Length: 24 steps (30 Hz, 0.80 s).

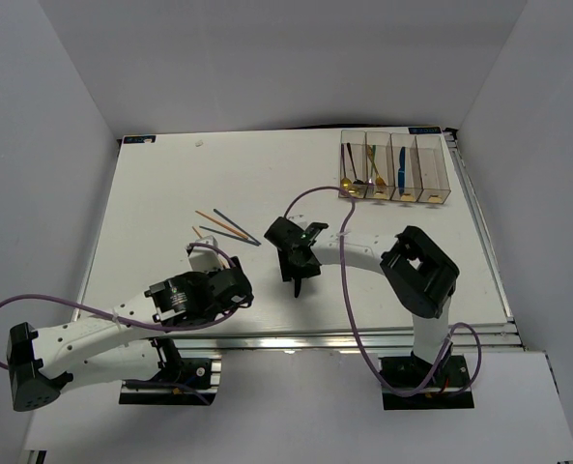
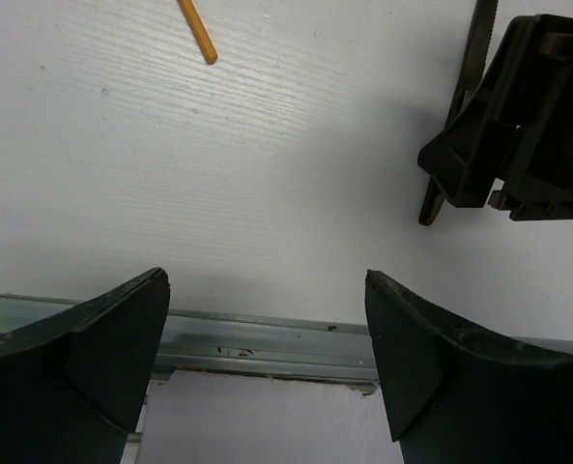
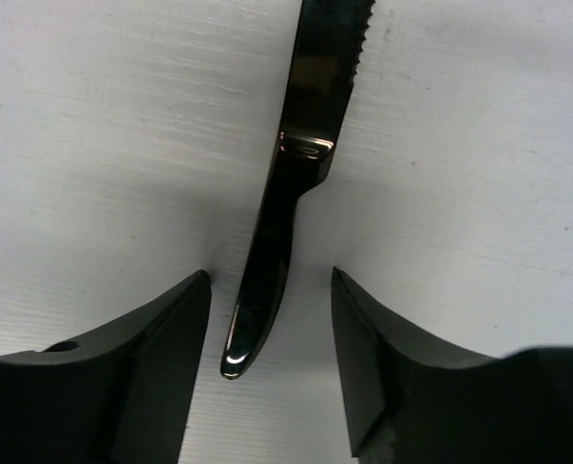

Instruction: Sort the eating utensils into containers

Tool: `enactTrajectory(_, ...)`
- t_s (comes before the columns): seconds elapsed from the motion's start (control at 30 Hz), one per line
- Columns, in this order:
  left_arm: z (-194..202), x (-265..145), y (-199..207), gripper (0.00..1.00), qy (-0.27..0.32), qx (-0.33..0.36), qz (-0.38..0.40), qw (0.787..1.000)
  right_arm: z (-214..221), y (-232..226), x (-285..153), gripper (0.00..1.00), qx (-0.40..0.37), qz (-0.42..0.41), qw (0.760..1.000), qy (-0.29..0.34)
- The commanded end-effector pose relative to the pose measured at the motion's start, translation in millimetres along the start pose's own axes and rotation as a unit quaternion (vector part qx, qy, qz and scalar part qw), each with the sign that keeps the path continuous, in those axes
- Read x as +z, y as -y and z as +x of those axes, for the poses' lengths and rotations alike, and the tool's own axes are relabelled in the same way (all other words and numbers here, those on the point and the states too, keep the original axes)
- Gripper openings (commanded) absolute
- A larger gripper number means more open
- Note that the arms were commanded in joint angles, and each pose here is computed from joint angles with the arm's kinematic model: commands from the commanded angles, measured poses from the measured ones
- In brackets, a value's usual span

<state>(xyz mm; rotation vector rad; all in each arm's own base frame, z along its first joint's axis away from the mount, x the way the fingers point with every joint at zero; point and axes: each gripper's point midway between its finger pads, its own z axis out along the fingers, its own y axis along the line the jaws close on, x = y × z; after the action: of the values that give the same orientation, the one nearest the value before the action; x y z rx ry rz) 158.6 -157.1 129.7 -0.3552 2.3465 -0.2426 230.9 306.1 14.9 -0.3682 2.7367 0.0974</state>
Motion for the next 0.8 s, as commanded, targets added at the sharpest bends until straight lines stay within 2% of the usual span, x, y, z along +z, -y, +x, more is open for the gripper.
enactTrajectory(0.0, -6.4, -3.1, 7.5, 0.91, 0.009, 0.000, 0.012, 1.000, 40.0, 17.5, 23.5, 0.55, 0.008, 0.057, 0.996, -0.067)
enactTrajectory(0.2, -18.9, -12.7, -0.1, 0.91, 0.024, 0.003, 0.004, 1.000, 64.0, 19.9, 36.1, 0.36, 0.013, 0.055, 0.993, -0.104)
enactTrajectory(0.27, -34.2, -22.3, -7.4, 0.91, 0.045, 0.009, -0.010, 0.999, 72.7, 23.1, 39.4, 0.27, 0.015, 0.057, 0.992, -0.113)
enactTrajectory(0.33, -48.4, -30.9, -10.6, 0.91, 0.064, 0.014, -0.019, 0.998, 78.3, 26.1, 41.7, 0.23, 0.013, 0.060, 0.991, -0.120)
enactTrajectory(0.37, -64.6, -40.2, -13.5, 0.91, 0.087, 0.015, -0.027, 0.996, 82.4, 28.6, 42.2, 0.18, 0.011, 0.063, 0.990, -0.125)
enactTrajectory(0.5, -107.6, -63.6, -21.4, 0.91, 0.155, 0.041, -0.048, 0.986, 84.8, 29.1, 40.6, 0.13, 0.008, 0.058, 0.990, -0.128)
enactTrajectory(0.6, -134.2, -76.2, -33.5, 0.94, 0.211, 0.058, -0.078, 0.973, 82.3, 26.7, 37.4, 0.00, 0.005, 0.052, 0.991, -0.124)
enactTrajectory(0.73, -149.8, -78.5, -53.5, 0.97, 0.273, 0.075, -0.118, 0.952, 72.2, 23.1, 30.9, 0.00, -0.003, 0.051, 0.993, -0.111)
enactTrajectory(0.77, -149.6, -76.8, -56.1, 0.98, 0.283, 0.059, -0.118, 0.950, 70.6, 21.1, 28.5, 0.00, -0.007, 0.052, 0.993, -0.107)
